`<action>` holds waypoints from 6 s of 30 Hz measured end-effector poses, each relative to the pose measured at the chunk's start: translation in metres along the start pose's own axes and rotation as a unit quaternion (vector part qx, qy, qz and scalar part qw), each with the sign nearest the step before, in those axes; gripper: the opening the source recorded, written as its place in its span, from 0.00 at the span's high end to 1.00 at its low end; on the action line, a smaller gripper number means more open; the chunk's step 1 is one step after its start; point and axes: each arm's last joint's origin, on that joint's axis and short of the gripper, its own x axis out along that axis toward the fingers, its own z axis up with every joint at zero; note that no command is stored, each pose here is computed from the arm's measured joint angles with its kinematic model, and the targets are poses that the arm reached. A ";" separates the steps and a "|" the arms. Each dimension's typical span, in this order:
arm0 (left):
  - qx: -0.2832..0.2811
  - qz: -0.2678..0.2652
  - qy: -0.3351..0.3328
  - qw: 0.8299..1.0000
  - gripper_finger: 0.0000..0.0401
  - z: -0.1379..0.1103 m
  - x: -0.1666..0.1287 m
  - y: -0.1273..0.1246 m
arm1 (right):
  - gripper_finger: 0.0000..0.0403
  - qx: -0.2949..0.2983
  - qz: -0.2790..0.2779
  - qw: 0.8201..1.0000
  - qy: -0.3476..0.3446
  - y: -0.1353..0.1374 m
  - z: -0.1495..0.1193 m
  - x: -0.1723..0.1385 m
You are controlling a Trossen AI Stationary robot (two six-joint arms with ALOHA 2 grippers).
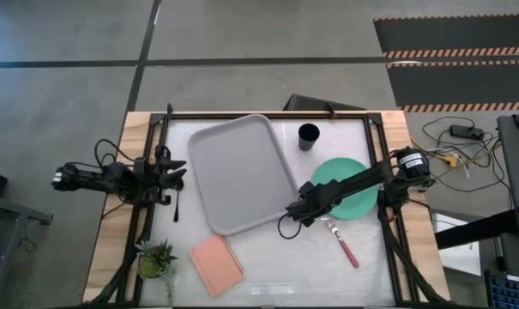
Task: Pick and place plate/cup/fork/spoon on tray
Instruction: Put the green plate on the gray serving tray
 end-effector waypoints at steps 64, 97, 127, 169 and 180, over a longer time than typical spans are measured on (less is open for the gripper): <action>0.000 0.000 -0.001 1.000 0.76 0.000 0.000 0.000 | 0.98 -0.216 0.099 0.914 -0.330 0.019 0.030 -0.200; -0.001 0.000 -0.001 1.000 0.76 0.000 0.000 0.000 | 0.98 -0.484 -0.014 0.808 -0.336 0.141 0.050 -0.059; -0.001 0.000 -0.001 1.000 0.76 0.000 0.000 0.000 | 0.70 -0.435 0.124 0.842 -0.294 0.131 0.069 -0.067; -0.113 0.124 0.428 0.888 1.00 -0.062 0.126 -0.040 | 0.98 -0.291 0.294 0.626 -0.661 -0.098 -0.028 -0.091; -0.102 0.195 0.493 0.842 1.00 -0.107 0.150 -0.022 | 0.98 -0.281 0.299 0.618 -0.671 -0.107 -0.033 -0.090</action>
